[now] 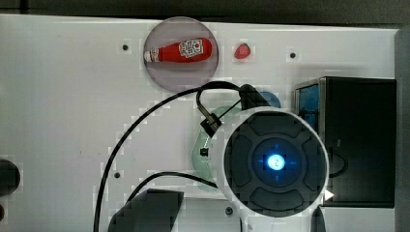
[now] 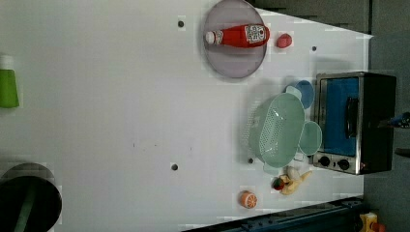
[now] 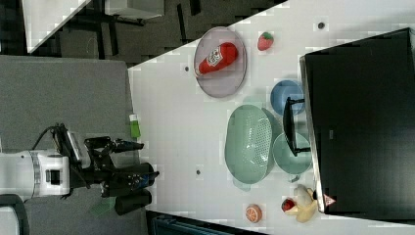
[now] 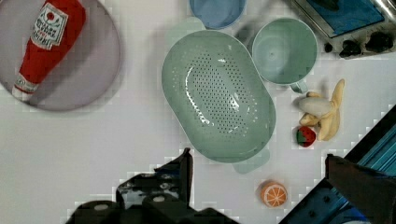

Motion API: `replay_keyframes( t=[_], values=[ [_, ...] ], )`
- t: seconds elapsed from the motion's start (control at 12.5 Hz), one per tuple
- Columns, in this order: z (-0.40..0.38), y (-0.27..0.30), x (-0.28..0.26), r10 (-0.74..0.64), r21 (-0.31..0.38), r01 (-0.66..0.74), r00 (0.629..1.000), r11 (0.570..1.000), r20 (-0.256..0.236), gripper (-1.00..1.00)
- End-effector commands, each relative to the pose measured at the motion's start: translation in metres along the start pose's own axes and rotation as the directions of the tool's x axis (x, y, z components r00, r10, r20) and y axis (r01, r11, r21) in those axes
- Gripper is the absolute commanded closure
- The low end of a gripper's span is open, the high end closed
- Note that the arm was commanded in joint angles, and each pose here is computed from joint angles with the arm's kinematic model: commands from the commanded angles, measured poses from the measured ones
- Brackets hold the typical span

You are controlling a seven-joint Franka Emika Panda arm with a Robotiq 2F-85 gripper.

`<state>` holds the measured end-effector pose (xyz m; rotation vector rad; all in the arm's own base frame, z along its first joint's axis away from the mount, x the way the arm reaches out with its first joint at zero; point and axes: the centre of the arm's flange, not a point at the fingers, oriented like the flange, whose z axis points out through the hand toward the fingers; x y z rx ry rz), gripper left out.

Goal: Drag strainer left to right.

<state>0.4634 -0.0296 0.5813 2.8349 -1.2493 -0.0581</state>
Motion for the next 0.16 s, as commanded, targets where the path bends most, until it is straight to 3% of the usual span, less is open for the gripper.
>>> replay_keyframes(
  t=[0.08,0.16],
  values=[
    [-0.0273,0.0054,0.0022,-0.051,0.019,0.052,0.998,0.998,-0.024,-1.0],
    [-0.0275,0.0053,0.0018,-0.052,0.019,0.053,0.998,0.998,-0.024,-1.0]
  ],
)
